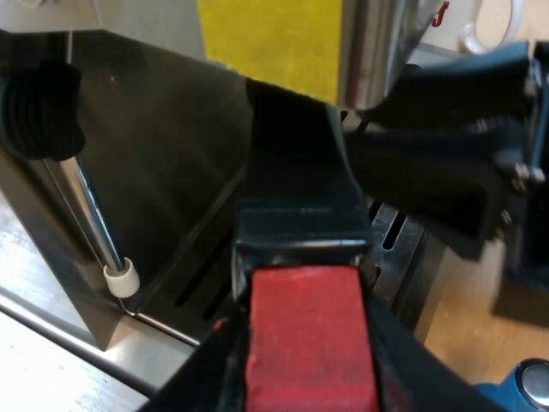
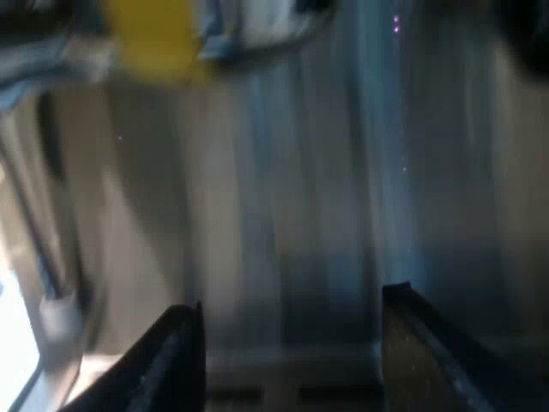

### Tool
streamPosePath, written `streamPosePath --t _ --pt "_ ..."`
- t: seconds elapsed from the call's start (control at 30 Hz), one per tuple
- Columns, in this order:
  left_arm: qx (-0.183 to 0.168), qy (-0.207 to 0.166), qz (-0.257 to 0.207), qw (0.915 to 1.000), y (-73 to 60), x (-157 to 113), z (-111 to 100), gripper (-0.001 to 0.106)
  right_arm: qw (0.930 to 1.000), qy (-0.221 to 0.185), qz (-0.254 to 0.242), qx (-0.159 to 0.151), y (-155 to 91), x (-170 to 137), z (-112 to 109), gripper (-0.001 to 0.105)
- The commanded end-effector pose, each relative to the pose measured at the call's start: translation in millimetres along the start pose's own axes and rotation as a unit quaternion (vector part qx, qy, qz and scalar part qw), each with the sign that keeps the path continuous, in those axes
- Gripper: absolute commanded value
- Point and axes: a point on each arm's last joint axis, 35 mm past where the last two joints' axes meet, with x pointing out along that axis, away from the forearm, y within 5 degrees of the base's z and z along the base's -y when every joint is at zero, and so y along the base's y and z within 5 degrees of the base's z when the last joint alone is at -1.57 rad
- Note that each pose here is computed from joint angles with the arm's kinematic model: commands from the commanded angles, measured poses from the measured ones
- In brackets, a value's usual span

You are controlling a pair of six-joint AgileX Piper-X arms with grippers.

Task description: Put the handle in the coffee machine

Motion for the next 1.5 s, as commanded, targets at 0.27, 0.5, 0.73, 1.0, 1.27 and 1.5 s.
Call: streamPosePath --t 0.27,0.5,0.73,1.0,1.27,1.5 --pt "0.025 -0.047 -0.034 0.9980 -1.1 -4.2 16.8 0.000 0.9991 -0.034 0.008 -0.023 -1.6 24.0 21.3 0.039" --pt "0.022 -0.046 -0.034 0.9981 -1.3 -4.1 16.4 0.000 0.9990 -0.043 0.000 -0.011 -7.6 35.1 28.0 0.039" --pt "0.021 -0.045 -0.035 0.9982 -0.9 -3.8 15.9 0.000 0.9978 -0.066 -0.001 -0.008 -5.9 38.0 41.8 0.039" --pt "0.021 -0.043 -0.032 0.9983 -0.7 -3.7 15.8 0.000 0.9964 -0.084 -0.006 0.014 -7.8 37.2 47.2 0.039" --pt "0.021 -0.027 -0.010 0.9994 0.9 -3.6 14.6 0.000 0.9947 -0.097 -0.010 0.031 -9.4 36.5 51.0 0.039" --pt "0.021 -0.023 -0.005 0.9995 1.3 -3.6 14.4 0.000 0.9948 -0.097 -0.011 0.031 -9.5 36.5 50.9 0.039"
